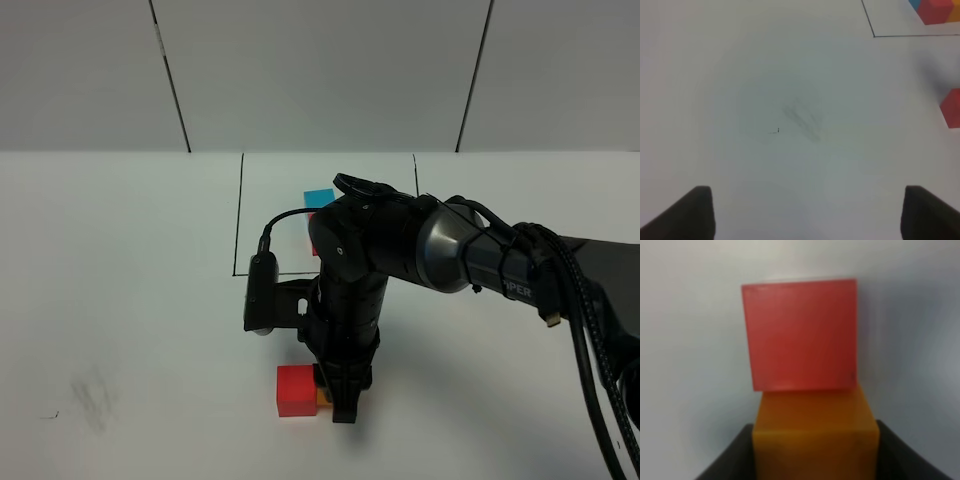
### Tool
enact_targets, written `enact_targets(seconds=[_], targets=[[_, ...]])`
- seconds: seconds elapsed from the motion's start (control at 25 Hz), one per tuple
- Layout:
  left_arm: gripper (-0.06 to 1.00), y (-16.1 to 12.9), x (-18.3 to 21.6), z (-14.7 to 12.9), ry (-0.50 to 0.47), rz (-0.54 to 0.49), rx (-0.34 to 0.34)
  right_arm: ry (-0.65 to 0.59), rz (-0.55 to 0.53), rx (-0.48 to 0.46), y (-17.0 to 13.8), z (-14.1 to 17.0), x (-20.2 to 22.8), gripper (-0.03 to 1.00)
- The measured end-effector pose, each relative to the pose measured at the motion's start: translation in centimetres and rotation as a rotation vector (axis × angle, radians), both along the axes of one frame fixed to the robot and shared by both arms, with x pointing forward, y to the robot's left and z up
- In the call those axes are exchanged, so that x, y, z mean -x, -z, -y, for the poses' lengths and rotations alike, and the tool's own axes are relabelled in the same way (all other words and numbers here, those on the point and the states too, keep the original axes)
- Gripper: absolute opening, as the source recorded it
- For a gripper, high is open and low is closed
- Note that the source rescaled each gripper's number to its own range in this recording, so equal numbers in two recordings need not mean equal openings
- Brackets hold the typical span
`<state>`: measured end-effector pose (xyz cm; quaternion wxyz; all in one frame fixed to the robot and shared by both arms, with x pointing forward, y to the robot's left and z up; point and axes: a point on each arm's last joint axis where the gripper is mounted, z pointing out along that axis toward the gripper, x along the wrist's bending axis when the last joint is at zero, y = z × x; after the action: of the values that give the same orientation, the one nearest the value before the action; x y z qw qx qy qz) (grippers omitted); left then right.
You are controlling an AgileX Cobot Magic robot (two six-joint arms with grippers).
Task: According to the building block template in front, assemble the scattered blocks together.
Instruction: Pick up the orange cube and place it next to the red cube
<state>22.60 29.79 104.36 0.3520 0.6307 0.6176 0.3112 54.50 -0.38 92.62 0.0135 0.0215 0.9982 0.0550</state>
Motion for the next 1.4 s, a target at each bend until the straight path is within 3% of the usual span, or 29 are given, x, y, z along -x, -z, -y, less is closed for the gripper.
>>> enact_targets(seconds=[0.56,0.88,1.4], targets=[[0.93,0.0,0.0,0.0,0.0,0.0,0.0,0.015,-0.045,0.011,2.1,-0.3,0.0,0.22],[0.93,0.0,0.0,0.0,0.0,0.0,0.0,0.062,-0.004,-0.015,2.1,-0.5,-0.4,0.22],[0.93,0.0,0.0,0.0,0.0,0.0,0.0,-0.068,0.027,0.064,2.2,0.1,-0.6,0.22]])
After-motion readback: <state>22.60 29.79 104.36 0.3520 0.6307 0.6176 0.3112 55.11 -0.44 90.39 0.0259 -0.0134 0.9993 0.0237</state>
